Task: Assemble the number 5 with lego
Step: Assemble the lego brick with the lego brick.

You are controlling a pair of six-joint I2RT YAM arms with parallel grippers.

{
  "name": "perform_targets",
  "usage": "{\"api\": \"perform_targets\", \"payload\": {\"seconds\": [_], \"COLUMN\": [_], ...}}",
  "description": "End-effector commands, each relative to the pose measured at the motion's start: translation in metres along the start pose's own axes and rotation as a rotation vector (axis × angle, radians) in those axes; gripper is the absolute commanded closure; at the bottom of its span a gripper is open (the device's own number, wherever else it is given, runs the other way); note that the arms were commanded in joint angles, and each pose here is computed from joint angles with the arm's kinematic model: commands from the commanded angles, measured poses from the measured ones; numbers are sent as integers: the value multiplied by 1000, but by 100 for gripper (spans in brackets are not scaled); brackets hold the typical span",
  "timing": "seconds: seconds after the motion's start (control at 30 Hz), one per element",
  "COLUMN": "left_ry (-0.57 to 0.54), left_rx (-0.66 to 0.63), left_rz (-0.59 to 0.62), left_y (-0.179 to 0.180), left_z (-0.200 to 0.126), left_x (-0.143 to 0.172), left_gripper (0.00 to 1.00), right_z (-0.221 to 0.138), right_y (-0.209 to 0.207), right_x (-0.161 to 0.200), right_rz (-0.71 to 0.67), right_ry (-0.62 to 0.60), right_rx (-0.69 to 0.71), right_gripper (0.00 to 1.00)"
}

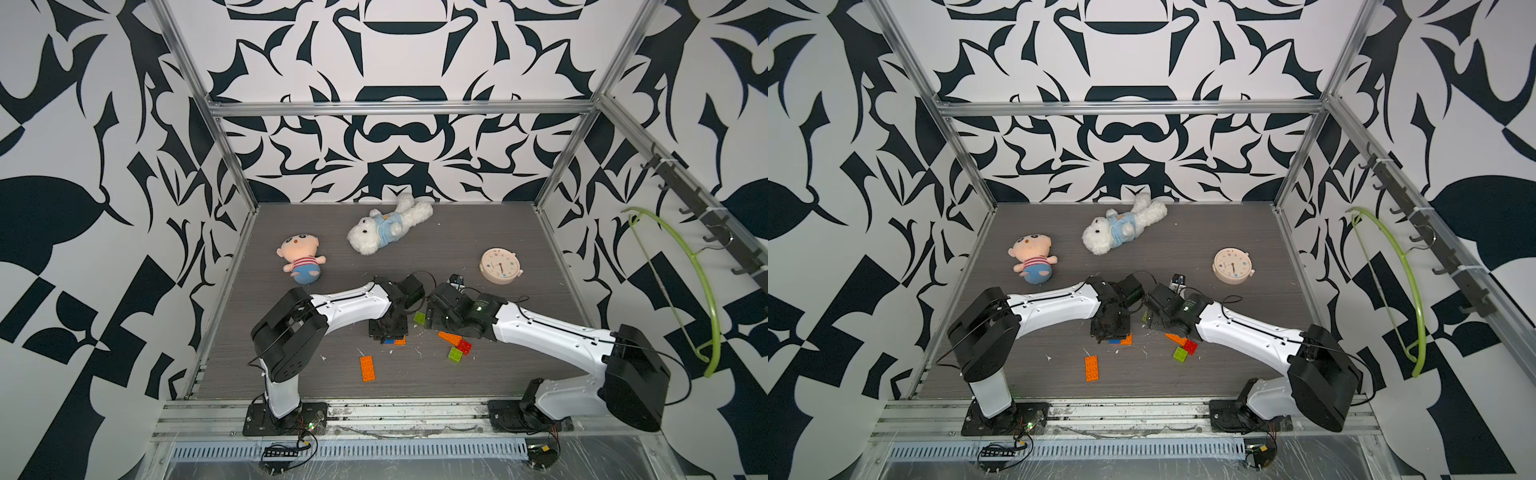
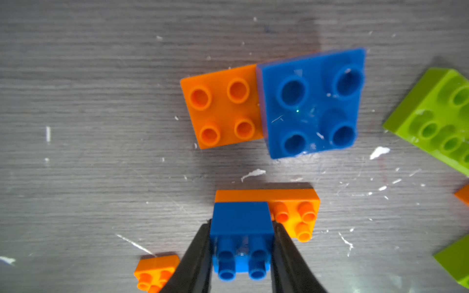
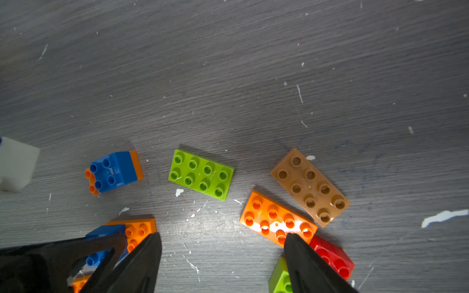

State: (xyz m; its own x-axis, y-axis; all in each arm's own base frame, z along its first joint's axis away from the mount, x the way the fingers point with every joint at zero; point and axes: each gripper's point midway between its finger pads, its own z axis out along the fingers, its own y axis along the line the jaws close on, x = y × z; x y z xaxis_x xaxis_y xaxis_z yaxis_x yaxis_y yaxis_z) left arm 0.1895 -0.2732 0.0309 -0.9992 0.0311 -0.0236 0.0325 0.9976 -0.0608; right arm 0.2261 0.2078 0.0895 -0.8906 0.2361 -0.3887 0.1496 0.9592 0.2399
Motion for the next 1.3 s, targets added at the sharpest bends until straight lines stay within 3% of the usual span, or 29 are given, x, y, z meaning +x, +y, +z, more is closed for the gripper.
{"api": "perform_targets", "payload": {"seconds": [0.0,0.33,0.83,1.27], "left_ry": [110,156,103,-60], "left_rx": [-72,-108,-86,3], "left_rz": [-22,-37,-25,-5], "left_y": [22,35,27,5], "left_z": [37,56,41,-15], "left_x": [28,41,30,-5], "left_gripper": [72,74,74,40], "right_z": [-6,-8,-13,-23], "right_y": [-5,-2,1,1], "right_x": [-6,-9,-13,-18], "right_rz": [23,21,13,-2], "right_ry": [-33,-39,-52,-83], "right_rx": [8,2,-7,-35], "right_gripper": [19,19,19,19]}}
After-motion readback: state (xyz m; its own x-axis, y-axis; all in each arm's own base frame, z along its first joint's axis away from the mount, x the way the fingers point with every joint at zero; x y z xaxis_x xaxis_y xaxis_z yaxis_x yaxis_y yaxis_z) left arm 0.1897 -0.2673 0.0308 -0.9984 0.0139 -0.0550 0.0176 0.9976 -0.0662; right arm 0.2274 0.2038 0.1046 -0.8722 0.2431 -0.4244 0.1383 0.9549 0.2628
